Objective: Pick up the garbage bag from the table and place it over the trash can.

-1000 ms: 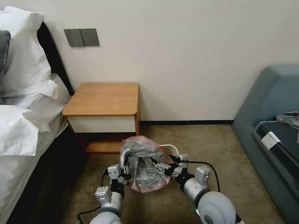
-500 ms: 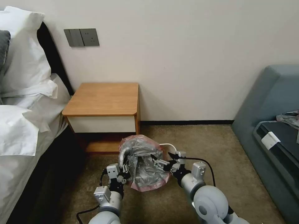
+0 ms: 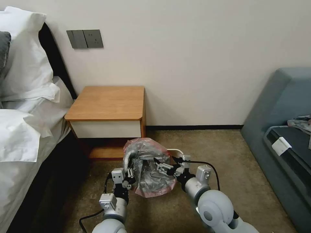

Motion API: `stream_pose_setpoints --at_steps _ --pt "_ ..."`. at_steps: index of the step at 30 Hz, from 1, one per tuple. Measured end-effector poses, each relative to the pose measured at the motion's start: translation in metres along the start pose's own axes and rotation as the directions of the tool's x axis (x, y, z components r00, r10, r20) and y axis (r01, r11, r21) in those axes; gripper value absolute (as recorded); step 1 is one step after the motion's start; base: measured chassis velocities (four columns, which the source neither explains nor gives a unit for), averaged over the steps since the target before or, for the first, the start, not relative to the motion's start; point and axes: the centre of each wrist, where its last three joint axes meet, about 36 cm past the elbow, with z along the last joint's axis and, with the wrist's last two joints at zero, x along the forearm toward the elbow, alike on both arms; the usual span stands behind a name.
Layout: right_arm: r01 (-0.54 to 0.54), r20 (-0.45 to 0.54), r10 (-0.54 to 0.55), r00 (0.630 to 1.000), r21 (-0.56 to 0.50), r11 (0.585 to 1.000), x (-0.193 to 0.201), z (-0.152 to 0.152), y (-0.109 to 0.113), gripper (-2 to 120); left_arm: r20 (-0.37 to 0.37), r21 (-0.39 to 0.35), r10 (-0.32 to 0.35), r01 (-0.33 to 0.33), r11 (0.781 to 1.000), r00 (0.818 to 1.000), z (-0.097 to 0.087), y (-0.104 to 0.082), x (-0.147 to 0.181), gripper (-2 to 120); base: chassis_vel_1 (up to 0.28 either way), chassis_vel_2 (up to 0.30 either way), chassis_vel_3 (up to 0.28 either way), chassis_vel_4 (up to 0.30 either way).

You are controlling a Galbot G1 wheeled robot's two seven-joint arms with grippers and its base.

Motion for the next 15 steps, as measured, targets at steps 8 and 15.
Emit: stream_pose_setpoints --at_steps 8,15 --pt "0.003 -0.001 -0.003 1.0 -0.005 1.0 -0.0005 0.0019 0.0001 78 -0.002 0.015 -0.001 0.001 1.0 1.0 -0.0009 -0.0018 0.0006 3 0.0 0.0 0.0 0.0" --pt "0.028 0.013 -0.028 1.0 0.013 1.0 -0.0011 0.0054 -0.0018 52 -0.049 0.085 -0.02 0.024 0.996 0.999 -0.0044 -0.0057 0.0011 3 0.0 0.0 0.0 0.0"
